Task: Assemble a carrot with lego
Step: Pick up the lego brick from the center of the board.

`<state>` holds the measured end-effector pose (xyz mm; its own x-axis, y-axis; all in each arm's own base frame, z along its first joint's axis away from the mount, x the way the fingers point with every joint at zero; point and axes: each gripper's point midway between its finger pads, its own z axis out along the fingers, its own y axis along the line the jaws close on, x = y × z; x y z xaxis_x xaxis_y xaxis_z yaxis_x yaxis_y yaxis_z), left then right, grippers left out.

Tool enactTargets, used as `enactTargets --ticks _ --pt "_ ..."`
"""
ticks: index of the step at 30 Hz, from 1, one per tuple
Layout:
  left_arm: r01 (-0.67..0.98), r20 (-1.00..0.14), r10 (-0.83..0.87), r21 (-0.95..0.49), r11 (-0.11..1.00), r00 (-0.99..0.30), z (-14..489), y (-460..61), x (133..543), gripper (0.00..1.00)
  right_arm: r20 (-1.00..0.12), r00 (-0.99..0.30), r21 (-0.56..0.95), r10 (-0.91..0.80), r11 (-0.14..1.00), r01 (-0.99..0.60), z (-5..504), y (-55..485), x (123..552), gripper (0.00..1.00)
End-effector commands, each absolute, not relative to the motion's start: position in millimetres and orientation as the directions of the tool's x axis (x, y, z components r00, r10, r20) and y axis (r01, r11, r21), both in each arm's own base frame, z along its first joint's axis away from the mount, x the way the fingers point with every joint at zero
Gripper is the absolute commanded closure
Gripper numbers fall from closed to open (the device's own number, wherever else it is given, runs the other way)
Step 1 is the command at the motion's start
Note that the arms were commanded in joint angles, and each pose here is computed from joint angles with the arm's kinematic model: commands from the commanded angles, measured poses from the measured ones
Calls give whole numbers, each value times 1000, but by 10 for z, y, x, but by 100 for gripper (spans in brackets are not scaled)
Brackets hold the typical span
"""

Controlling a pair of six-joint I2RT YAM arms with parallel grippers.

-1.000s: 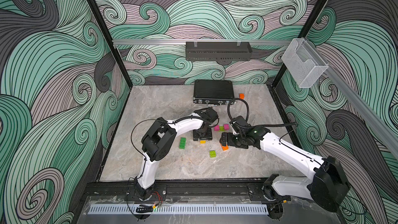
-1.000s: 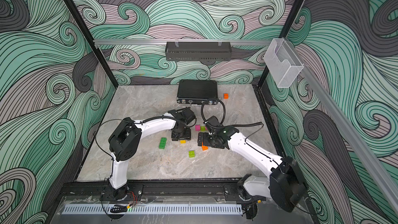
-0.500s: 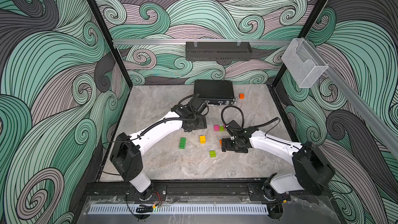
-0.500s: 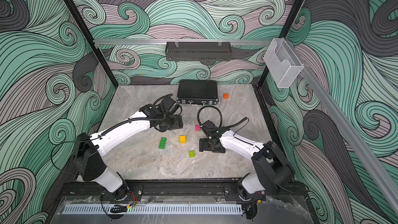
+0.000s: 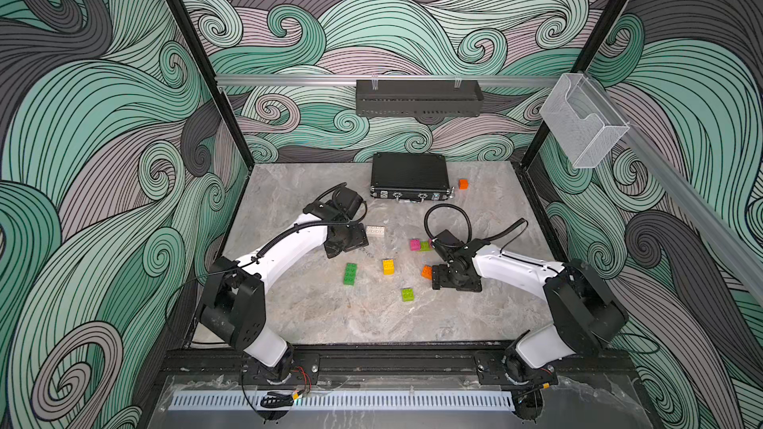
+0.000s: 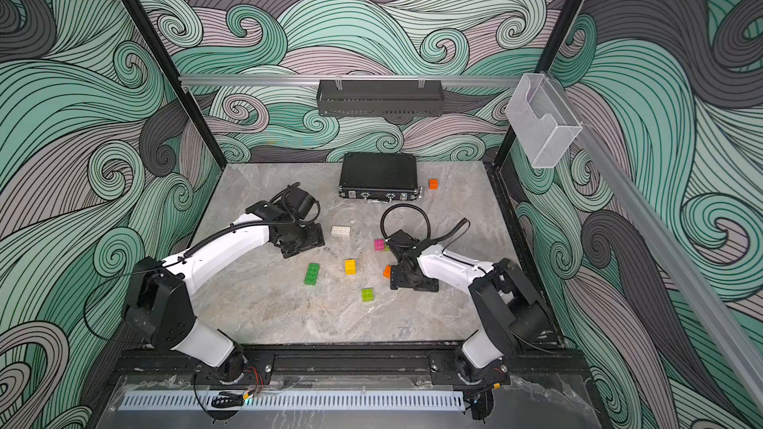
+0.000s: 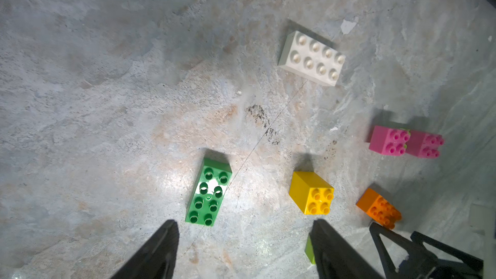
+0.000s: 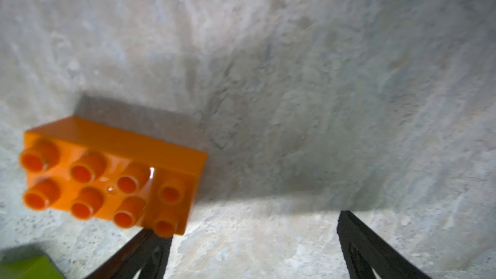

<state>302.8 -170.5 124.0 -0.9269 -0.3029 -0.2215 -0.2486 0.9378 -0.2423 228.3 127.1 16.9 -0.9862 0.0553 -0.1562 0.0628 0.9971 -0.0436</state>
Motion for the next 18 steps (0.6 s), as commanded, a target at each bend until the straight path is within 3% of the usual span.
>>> enactTargets --ticks 1,4,10,18 --pt "-237 -226 -300 -267 934 -927 1312 -1701 3057 21 -184 -982 -60 39 997 51 268 1269 2457 5" --pt "-236 -221 -298 -268 934 -929 1295 -1689 3062 21 -160 -987 -28 12 999 16 323 1393 2514 5" --pt "-228 -232 -290 -261 938 -928 1290 -1607 3013 21 -250 -968 97 15 995 -10 672 1581 2625 6" --pt "-198 -227 -268 -288 937 -936 1271 -1624 2984 19 -168 -967 68 -191 977 -204 462 1863 2816 5"
